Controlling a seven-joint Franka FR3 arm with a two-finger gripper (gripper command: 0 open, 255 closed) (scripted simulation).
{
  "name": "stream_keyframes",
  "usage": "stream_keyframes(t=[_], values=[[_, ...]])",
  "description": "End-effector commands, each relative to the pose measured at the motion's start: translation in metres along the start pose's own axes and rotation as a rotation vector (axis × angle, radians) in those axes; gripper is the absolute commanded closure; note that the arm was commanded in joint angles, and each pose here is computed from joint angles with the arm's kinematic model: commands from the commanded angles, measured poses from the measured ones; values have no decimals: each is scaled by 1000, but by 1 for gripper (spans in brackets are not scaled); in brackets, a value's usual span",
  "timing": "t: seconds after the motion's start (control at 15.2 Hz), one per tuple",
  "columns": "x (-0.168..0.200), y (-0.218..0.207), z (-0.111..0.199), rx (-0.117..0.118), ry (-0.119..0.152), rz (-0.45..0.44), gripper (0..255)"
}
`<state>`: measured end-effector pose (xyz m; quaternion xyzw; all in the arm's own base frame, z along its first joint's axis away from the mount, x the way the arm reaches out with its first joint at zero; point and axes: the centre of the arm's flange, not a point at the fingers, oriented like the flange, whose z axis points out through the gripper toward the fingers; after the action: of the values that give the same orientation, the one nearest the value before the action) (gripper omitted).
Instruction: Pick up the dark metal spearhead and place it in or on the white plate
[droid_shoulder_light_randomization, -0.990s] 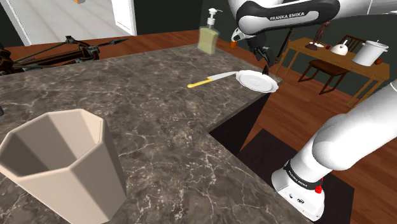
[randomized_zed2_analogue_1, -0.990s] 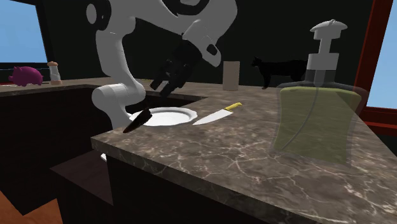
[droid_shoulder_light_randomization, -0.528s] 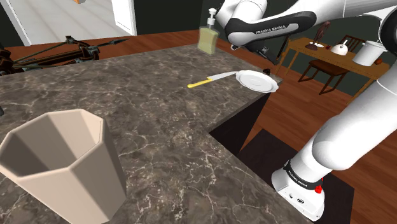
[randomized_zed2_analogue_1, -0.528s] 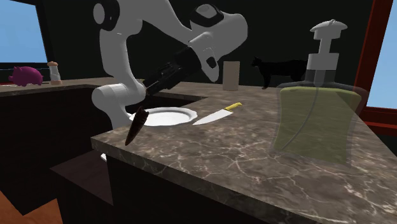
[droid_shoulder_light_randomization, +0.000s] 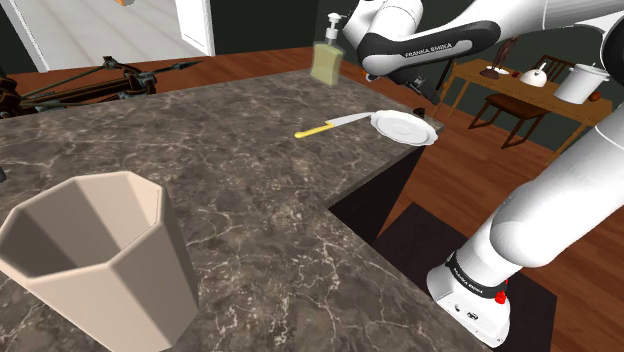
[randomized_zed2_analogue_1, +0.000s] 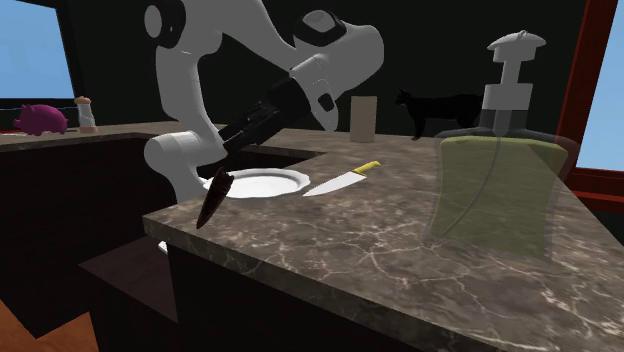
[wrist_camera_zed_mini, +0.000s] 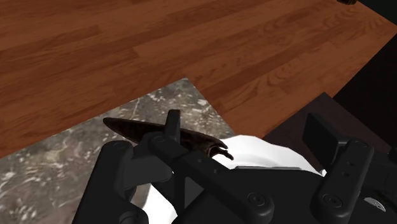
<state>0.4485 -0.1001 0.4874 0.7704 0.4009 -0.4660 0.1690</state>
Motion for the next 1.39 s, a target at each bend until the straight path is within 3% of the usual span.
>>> stream_keyframes(t=[0.0,0.07,0.66,0.73,0.99,1.12,1.19,1.32], values=[[0,0,0,0,0,0,0],[0,0,0,0,0,0,255],[0,0,0,0,0,0,255],[0,0,0,0,0,0,0],[-77,33,47,-240,466,-647,0],[-94,68,76,-361,699,-971,0],[-95,85,88,-411,797,-1107,0],[-87,84,95,-411,797,-1107,0]])
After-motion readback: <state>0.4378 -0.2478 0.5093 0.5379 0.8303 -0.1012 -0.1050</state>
